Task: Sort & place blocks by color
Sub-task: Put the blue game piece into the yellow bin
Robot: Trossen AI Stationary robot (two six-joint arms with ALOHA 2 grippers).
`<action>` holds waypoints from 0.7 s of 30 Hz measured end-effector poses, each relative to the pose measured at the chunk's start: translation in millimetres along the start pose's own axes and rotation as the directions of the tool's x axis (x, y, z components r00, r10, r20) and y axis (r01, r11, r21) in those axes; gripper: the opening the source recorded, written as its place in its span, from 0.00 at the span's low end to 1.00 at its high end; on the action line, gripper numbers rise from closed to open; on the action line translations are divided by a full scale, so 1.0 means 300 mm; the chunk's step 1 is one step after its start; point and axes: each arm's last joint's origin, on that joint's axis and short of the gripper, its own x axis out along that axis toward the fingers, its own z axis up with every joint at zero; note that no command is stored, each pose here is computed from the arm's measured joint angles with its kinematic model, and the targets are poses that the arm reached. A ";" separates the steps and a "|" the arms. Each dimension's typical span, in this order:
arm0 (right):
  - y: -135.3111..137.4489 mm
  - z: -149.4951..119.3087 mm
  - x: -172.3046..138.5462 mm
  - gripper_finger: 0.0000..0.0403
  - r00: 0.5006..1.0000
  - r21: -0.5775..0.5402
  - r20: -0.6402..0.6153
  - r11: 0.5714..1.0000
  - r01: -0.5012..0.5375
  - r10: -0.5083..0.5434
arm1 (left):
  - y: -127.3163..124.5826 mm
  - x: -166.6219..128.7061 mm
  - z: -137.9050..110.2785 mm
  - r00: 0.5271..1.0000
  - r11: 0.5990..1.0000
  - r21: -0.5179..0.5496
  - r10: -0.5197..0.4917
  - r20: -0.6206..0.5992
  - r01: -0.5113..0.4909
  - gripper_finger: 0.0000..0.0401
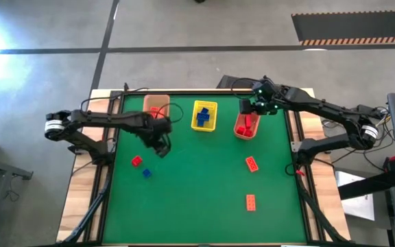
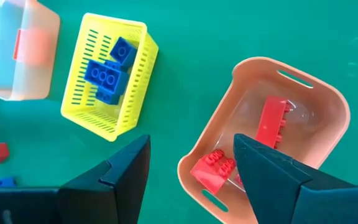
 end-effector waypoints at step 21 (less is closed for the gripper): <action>0.000 0.000 0.001 0.54 1.000 -0.003 0.000 1.000 0.001 -0.001 | -0.133 0.035 -0.229 0.984 0.986 0.147 0.099 -0.150 -0.077 0.58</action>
